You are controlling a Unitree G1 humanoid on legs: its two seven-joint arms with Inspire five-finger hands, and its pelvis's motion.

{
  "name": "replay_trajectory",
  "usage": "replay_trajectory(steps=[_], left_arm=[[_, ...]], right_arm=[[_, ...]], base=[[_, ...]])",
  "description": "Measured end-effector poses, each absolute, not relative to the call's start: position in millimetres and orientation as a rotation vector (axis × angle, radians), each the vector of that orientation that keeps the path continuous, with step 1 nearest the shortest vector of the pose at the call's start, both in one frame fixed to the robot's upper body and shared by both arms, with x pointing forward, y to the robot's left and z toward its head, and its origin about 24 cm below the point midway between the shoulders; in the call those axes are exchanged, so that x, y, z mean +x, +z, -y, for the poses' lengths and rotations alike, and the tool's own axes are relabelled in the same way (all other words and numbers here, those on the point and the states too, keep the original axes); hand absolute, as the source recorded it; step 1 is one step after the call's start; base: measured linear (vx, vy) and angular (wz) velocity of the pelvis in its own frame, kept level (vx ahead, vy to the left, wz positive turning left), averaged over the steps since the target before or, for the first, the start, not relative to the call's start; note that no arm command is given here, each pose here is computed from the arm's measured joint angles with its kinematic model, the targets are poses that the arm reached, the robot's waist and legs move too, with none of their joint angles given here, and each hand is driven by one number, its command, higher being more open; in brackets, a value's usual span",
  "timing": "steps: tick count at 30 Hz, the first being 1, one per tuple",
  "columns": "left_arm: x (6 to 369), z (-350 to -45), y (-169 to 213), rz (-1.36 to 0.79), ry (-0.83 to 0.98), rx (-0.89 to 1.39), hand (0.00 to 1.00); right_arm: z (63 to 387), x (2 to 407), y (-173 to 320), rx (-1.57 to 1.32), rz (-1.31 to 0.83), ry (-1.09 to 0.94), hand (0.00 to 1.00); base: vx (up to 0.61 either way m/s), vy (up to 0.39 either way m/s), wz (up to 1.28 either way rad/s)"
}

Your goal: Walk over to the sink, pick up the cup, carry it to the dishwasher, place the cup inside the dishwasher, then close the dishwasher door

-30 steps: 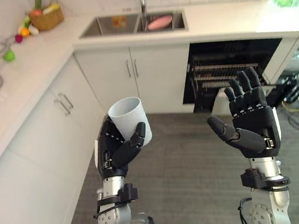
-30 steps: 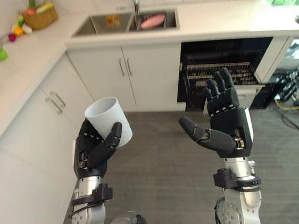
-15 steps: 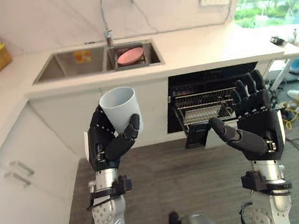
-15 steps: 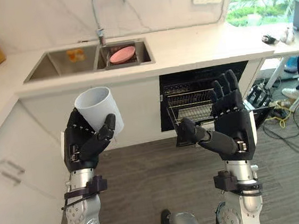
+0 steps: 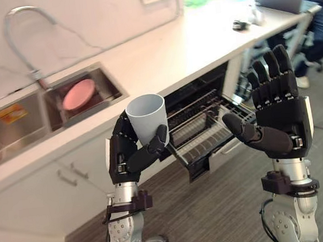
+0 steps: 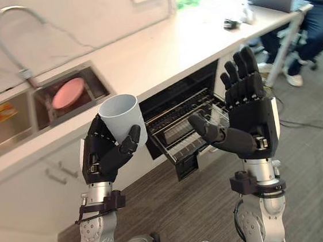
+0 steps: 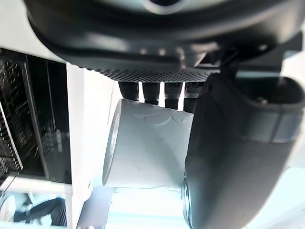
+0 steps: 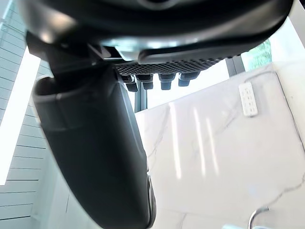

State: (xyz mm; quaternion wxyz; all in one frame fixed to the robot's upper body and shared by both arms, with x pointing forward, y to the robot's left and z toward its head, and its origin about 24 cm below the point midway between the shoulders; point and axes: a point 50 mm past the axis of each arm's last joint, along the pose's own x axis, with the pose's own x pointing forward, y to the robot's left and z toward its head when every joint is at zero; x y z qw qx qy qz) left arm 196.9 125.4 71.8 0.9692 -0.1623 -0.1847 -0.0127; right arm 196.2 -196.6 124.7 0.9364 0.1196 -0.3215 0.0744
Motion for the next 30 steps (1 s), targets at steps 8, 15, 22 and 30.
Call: replay_trajectory(steps=[8,15,22,30], left_arm=[[206,-112,80,0.388,-0.082,-0.336,0.00],[212,-134,65,0.293,0.074,-0.299,0.00],[216,-130,45,0.171,0.185,-0.213,0.00],[224,-125,68,0.336,0.384,-0.006,0.00]], right_arm=[[183,197,119,0.333,0.596,0.191,1.00],[169,202,100,0.398,0.512,0.252,1.00],[164,212,112,0.353,0.535,0.342,1.00],[159,219,116,0.428,0.523,0.375,1.00]], base=[[0.19,0.169,-0.48],[0.02,0.029,-0.66],[0.06,-0.188,0.02],[0.07,-0.055,0.06]])
